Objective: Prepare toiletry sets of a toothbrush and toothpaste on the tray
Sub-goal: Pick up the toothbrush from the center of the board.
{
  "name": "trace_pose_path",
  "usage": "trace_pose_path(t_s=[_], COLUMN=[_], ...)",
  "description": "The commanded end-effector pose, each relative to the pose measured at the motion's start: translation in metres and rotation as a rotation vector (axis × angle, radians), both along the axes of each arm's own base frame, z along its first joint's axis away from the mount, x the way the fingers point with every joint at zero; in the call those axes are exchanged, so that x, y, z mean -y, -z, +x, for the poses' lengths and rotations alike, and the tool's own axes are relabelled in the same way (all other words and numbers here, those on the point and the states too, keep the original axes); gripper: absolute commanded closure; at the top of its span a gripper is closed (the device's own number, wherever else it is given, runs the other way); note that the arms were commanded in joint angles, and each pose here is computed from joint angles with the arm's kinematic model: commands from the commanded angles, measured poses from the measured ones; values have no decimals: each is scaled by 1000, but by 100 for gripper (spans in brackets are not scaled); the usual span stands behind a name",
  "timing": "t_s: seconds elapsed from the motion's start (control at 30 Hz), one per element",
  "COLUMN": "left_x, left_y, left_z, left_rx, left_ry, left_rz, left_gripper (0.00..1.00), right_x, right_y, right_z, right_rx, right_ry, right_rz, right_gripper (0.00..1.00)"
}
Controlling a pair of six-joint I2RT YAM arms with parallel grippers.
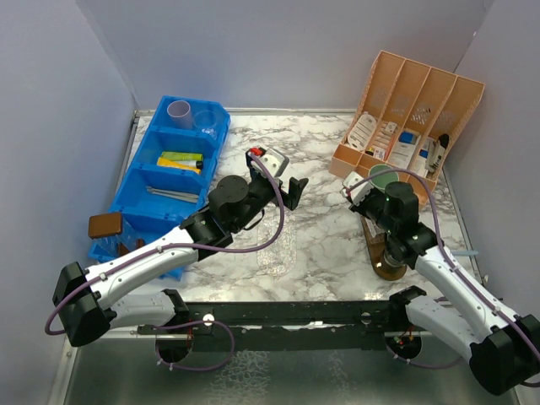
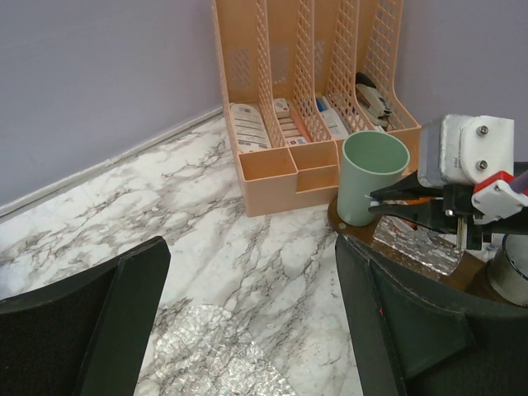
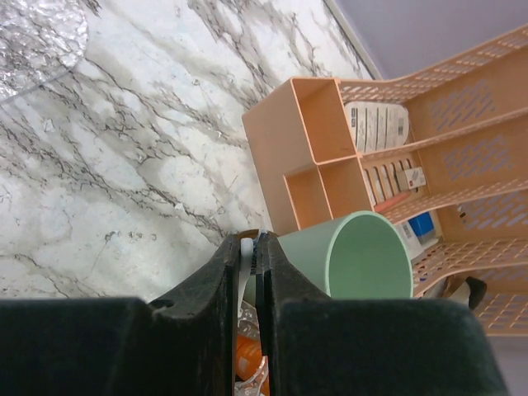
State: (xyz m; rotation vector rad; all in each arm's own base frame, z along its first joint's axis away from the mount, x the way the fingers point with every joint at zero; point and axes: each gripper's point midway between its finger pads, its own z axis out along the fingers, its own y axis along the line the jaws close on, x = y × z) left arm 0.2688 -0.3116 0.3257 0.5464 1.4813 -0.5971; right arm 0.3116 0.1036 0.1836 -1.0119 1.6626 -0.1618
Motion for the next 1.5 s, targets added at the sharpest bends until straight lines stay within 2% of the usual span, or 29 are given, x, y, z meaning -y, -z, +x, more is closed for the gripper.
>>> trace_pose_path(t_s=[0.0, 0.5, 0.7, 1.0, 1.1, 1.23, 1.4, 1.47], left_x=[-4, 1, 2, 2, 1, 0, 2, 2], left_y=[-16, -12, -12, -13, -14, -14, -12, -10], left_z=[-4, -5, -6, -7, -7, -6, -6, -5], left_rx=[26, 11, 8, 6, 9, 12, 9, 6], left_ry=[13, 28, 34, 39, 37, 33, 35, 33], left_rz=[-54, -56, -61, -66, -67, -65, -60, -55], left_gripper=[15, 15, 15, 15, 15, 15, 15, 15], right_x=[-10, -24, -15, -9, -9, -9, -11, -13], right_y=[-23, -46, -19, -10, -8, -14, -30, -39], right_z=[3, 4, 2, 6, 4, -1, -7, -10], right_rx=[146, 150, 128, 123, 111, 93, 65, 61], right_ry=[-86, -154, -135, -108, -105, -94, -64, -65], right_rz=[-12, 21, 10, -22, -13, 29, 120, 160], right_gripper=[95, 94, 94, 93, 87, 71, 62, 52])
